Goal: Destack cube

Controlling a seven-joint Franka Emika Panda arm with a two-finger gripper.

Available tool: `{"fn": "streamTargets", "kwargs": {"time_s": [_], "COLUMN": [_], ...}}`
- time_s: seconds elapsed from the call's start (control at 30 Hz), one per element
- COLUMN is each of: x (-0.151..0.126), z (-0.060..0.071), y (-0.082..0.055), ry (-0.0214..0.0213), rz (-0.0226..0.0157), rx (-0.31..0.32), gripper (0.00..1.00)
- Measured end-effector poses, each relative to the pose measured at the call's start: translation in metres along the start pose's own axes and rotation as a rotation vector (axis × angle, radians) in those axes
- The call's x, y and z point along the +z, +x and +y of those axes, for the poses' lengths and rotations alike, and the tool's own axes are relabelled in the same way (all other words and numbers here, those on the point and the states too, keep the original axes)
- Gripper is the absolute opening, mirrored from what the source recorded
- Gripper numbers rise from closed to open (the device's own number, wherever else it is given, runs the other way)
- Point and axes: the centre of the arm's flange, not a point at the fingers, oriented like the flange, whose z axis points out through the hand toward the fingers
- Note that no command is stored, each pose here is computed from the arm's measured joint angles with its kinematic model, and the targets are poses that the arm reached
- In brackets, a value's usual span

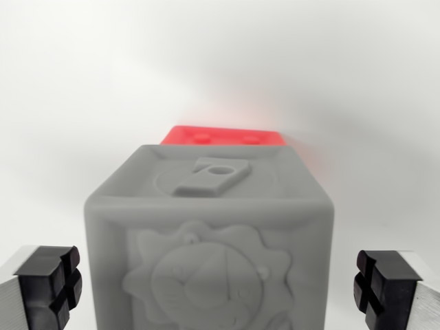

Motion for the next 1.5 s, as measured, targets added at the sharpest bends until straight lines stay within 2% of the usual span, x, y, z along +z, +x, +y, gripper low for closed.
{"fn": "streamTargets", "kwargs": {"time_s": [0.07,0.3,0.33,1.5], "x": [0.0039,0.0114,0.0116,0.0115], "z": [-0.0001,0.0001,0.0001,0.0001], "y": [0.0002,-0.0001,-0.0001,0.0002], "ry": [0.0006,0.0003,0.0002,0.0004], "rz": [0.0011,0.0010,0.0009,0.0016], "rx": [-0.001,0.000,0.000,0.000], "gripper": [1.00,1.00,0.00,0.00]}}
